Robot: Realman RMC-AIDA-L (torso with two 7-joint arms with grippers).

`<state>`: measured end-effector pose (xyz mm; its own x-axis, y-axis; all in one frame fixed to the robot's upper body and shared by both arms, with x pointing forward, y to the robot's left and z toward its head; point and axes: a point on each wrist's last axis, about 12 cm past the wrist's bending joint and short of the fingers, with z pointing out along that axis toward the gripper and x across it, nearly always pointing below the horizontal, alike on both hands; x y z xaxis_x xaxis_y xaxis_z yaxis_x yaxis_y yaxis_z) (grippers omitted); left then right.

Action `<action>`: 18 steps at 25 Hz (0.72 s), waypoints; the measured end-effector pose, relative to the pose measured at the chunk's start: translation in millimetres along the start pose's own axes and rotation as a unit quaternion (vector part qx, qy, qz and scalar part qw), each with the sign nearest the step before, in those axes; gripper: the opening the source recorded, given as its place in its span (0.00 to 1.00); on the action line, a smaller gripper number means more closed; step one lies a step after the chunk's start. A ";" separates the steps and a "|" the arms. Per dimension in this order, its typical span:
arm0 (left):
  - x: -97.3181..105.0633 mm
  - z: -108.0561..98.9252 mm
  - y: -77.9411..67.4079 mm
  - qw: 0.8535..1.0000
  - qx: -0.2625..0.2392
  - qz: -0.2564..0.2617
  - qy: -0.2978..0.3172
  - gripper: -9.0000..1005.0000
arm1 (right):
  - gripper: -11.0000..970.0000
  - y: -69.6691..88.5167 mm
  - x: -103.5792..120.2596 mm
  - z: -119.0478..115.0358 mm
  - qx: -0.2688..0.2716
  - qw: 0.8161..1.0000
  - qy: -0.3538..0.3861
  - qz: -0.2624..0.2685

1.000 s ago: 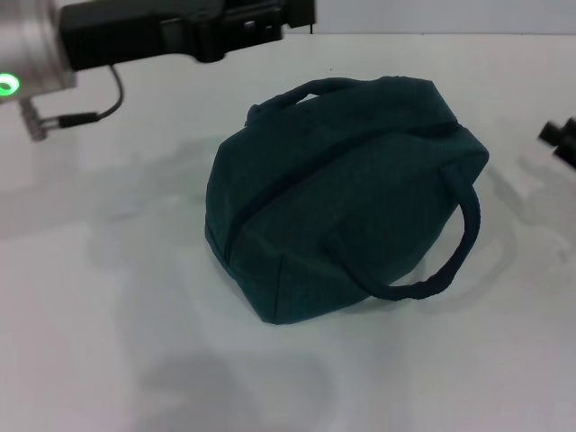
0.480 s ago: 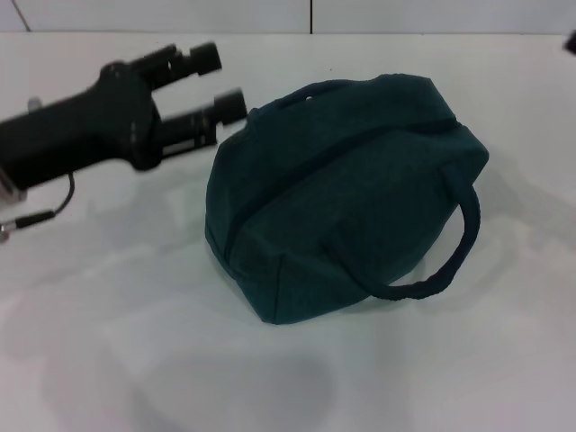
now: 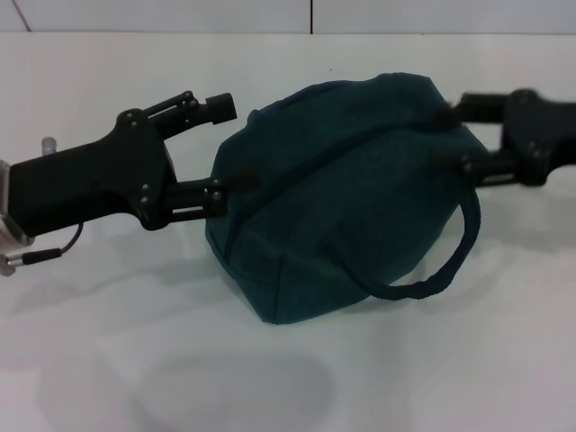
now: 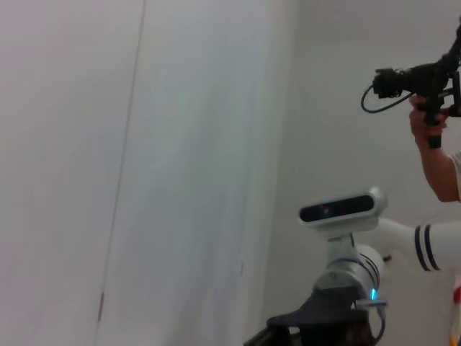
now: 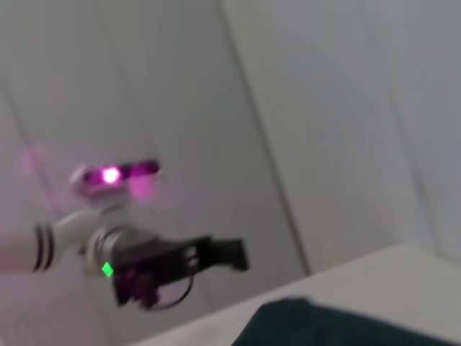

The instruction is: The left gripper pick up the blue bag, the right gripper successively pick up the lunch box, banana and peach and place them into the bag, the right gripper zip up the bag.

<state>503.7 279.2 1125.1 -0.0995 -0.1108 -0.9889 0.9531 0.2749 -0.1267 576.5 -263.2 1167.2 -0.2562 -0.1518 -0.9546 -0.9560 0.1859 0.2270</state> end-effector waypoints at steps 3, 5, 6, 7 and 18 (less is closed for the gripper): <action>1.3 -1.2 -0.4 1.000 -0.001 -0.002 0.005 0.89 | 0.84 6.0 3.8 14.4 -0.026 0.999 0.022 -0.013; 1.5 -2.2 -0.2 1.000 -0.003 -0.002 0.005 0.89 | 0.84 9.0 4.6 19.2 -0.037 0.999 0.027 -0.022; 1.6 -2.5 -0.2 1.000 -0.004 -0.002 0.005 0.89 | 0.84 12.3 5.9 24.9 -0.046 0.998 0.027 -0.030; 1.9 -2.6 0.0 1.000 -0.005 -0.003 0.005 0.89 | 0.84 12.8 6.0 25.7 -0.046 0.998 0.026 -0.032; 3.8 -1.8 1.2 1.000 -0.006 -0.009 0.004 0.89 | 0.84 13.4 7.8 26.5 -0.043 0.998 0.023 -0.043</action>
<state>503.9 280.8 1121.1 -0.1191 -0.1073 -0.9871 0.9474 0.2852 -0.1453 565.5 -236.2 1157.7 -0.1772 -0.2087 -0.9618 -0.9830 0.0856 0.1625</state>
